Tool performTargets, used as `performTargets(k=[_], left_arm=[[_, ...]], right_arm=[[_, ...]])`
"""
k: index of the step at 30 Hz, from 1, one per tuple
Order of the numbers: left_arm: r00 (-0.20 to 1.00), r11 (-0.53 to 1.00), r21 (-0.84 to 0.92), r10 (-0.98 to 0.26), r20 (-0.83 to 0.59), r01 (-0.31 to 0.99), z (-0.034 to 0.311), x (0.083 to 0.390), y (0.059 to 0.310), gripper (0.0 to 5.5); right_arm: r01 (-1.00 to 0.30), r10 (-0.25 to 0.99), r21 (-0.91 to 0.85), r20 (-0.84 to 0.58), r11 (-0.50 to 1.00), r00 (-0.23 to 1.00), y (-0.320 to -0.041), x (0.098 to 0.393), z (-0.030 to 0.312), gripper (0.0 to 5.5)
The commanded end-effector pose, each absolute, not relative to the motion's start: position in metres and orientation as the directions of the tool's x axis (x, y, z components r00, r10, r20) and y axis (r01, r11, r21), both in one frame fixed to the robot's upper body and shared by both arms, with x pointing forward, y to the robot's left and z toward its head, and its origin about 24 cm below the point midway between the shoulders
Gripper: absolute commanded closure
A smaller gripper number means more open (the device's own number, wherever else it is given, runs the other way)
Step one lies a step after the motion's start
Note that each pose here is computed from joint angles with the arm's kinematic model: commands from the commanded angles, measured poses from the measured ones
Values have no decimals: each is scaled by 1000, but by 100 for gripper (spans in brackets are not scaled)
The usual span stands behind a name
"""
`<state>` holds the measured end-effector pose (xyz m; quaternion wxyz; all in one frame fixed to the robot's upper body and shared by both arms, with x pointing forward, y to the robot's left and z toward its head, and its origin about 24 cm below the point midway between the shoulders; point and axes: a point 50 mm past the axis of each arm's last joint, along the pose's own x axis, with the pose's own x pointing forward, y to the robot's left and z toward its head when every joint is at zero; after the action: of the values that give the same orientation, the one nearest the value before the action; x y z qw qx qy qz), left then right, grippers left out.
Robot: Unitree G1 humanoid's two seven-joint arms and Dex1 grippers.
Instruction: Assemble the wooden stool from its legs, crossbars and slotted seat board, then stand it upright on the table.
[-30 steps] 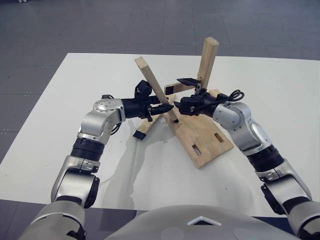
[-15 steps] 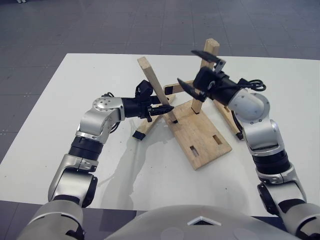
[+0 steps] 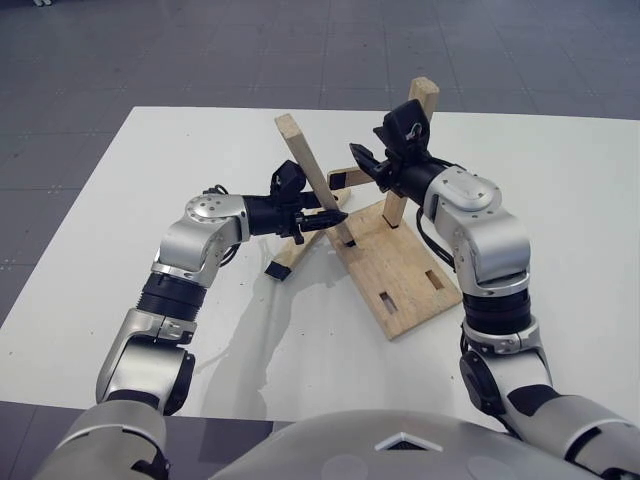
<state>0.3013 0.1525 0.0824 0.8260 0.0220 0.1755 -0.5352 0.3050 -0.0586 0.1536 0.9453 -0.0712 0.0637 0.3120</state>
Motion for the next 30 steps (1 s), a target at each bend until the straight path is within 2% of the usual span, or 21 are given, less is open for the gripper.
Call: performTargets(k=[1, 6, 9, 20, 27, 30], left_arm=[[237, 467, -357, -815, -530, 809, 22, 270, 164, 345], [224, 454, -420, -842, -491, 786, 25, 272, 162, 345], [203, 442, -461, -854, -479, 770, 24, 269, 162, 345], [203, 435, -358, -822, -532, 826, 26, 268, 159, 345], [227, 462, -341, -806, -547, 819, 24, 269, 164, 345], [230, 467, -344, -805, -548, 815, 22, 266, 164, 345]], right_arm=[[-612, 592, -109, -168, 783, 788, -52, 310, 154, 401], [-615, 595, -112, -167, 780, 786, -48, 313, 152, 473], [-618, 599, -113, -164, 778, 784, -47, 314, 153, 539], [-626, 606, -114, -171, 771, 777, -49, 310, 152, 540], [-642, 612, -118, -211, 758, 762, -63, 294, 154, 540], [-668, 622, -108, -281, 736, 731, -70, 281, 144, 540]])
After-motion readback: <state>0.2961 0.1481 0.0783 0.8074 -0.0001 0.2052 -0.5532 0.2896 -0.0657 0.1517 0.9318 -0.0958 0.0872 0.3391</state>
